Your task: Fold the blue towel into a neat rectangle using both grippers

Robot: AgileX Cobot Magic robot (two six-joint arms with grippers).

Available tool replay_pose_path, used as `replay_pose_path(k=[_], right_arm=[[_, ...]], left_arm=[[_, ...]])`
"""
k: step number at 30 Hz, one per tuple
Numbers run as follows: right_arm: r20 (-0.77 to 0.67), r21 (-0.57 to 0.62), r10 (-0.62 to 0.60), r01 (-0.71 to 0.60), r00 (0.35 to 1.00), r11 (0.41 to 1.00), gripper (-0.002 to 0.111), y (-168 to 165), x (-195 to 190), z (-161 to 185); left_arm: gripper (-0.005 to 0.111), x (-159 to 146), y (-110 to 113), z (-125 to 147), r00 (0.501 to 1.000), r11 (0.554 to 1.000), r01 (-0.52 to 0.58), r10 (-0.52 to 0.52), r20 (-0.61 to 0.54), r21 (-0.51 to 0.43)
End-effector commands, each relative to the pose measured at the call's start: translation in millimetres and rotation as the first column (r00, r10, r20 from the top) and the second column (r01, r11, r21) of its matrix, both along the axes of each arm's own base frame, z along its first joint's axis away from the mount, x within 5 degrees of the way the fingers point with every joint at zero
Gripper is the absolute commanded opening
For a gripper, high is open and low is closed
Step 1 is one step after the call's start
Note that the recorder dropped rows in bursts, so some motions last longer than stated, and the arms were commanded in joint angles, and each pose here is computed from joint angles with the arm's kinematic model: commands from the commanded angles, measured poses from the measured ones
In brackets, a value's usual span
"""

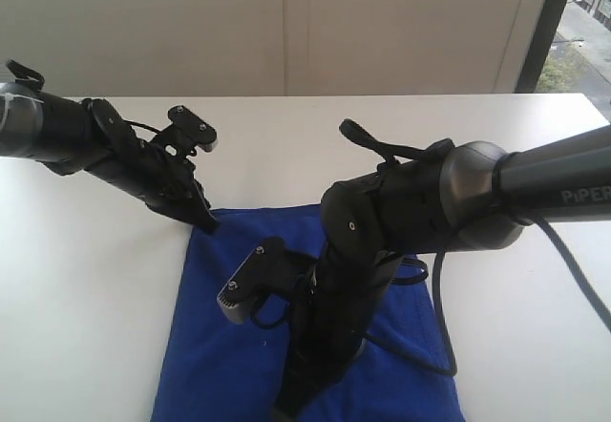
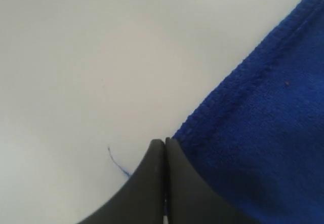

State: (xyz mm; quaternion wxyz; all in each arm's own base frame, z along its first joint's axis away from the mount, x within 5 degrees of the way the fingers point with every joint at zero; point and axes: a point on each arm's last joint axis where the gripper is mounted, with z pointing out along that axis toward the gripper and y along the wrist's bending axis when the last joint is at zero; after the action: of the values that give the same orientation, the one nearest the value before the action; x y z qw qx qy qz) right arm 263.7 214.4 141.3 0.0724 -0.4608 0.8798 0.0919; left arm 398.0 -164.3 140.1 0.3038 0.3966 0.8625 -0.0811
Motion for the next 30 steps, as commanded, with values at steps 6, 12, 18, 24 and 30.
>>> replay_pose_path(k=[6,12,18,24,30], right_arm=[[0.004,0.014,0.009,-0.009,1.000,1.000,0.000,1,-5,12],[0.191,0.025,-0.012,0.007,0.982,1.000,0.000,-5,4,64],[0.324,-0.076,-0.117,0.149,0.939,0.986,0.000,-38,11,103],[0.305,-0.106,-0.209,0.252,0.929,0.962,0.000,-70,23,97],[0.222,-0.135,-0.274,0.307,0.936,0.942,0.000,-84,31,64]], left_arm=[[0.000,-9,1,67,0.993,0.997,-0.015,0.024,0.114,-0.081],[0.000,-37,0,108,0.996,0.988,0.083,-0.077,0.048,-0.131],[0.000,-71,-3,104,0.937,0.958,0.237,-0.270,-0.223,-0.162],[0.000,-92,3,74,0.889,0.957,0.242,-0.284,-0.361,-0.157],[0.000,-114,4,39,0.876,0.969,0.196,-0.241,-0.418,-0.147]])
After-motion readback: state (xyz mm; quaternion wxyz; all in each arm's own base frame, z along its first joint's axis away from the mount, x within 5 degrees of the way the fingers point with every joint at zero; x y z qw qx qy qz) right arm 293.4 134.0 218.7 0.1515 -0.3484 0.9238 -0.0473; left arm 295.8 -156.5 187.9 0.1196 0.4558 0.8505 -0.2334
